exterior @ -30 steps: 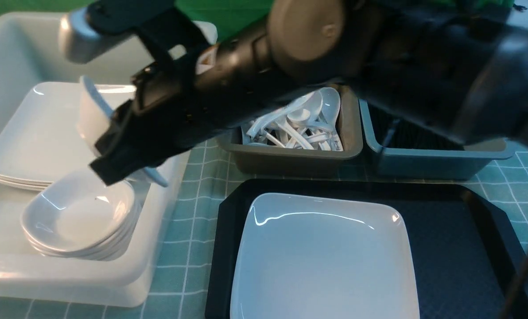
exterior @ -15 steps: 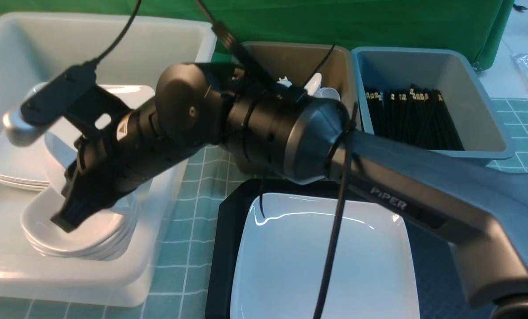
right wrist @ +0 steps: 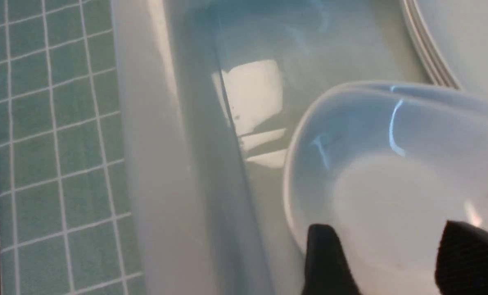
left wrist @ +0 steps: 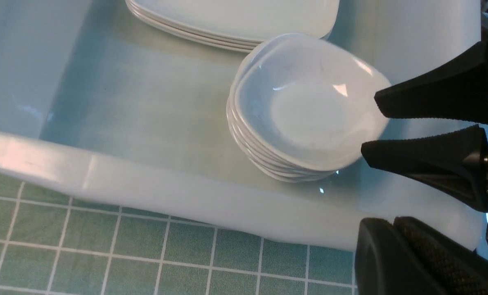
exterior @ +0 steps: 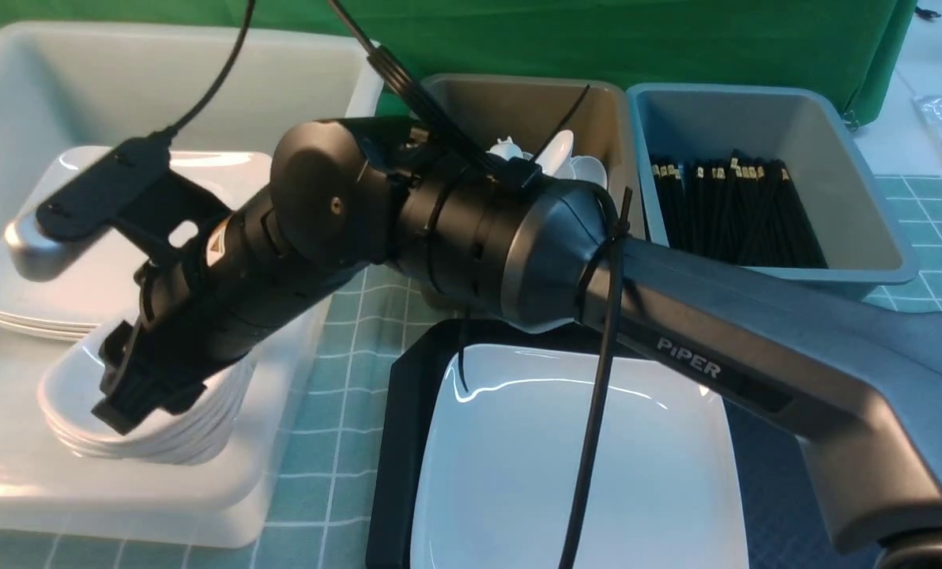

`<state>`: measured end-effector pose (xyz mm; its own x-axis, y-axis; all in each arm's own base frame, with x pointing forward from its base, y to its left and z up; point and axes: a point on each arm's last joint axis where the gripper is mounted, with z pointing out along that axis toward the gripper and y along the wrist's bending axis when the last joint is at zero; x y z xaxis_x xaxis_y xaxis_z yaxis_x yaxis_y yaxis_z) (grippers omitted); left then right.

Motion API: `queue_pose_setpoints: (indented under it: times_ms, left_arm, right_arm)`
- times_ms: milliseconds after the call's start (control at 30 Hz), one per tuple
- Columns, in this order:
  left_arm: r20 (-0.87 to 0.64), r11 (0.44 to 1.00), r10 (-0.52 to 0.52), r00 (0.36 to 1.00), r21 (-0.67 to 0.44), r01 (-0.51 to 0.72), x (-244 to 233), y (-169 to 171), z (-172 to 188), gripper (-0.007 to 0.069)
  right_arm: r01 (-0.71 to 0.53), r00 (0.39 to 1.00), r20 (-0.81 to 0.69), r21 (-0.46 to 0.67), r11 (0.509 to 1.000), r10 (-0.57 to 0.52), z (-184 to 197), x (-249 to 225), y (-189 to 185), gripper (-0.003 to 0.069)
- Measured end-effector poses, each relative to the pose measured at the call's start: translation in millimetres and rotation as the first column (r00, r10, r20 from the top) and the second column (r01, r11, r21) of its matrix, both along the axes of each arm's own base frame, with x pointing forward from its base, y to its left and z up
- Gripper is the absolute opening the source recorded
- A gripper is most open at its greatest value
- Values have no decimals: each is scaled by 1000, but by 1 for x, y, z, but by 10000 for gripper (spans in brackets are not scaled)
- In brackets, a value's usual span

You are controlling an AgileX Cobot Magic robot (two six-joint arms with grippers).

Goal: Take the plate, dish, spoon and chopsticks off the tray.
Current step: Use the right arm to put the small plate into the large storage box on the left, then use the left arm to grab a plate from the dinner plate

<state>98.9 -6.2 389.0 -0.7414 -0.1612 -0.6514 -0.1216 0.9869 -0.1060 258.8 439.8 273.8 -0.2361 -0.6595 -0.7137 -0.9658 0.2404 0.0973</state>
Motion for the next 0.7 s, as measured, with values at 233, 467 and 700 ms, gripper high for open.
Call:
queue_pose_setpoints:
  times_ms: [233, 467, 700]
  left_arm:
    - [-1, 1000, -17, 1000, 15, 17, 0, 0, 0, 13]
    - [2, 993, -114, 994, -10, 114, 2, -8, 0, 13]
    - [-18, 955, -284, 959, -93, 282, 16, -26, -4, 13]
  right_arm:
    - [8, 1000, -10, -67, 998, -9, 44, -9, -25, 386]
    - [413, 908, 223, -315, 855, -356, 123, 27, -152, 43]
    - [710, 693, 187, -342, 615, -696, 132, 43, -293, 23]
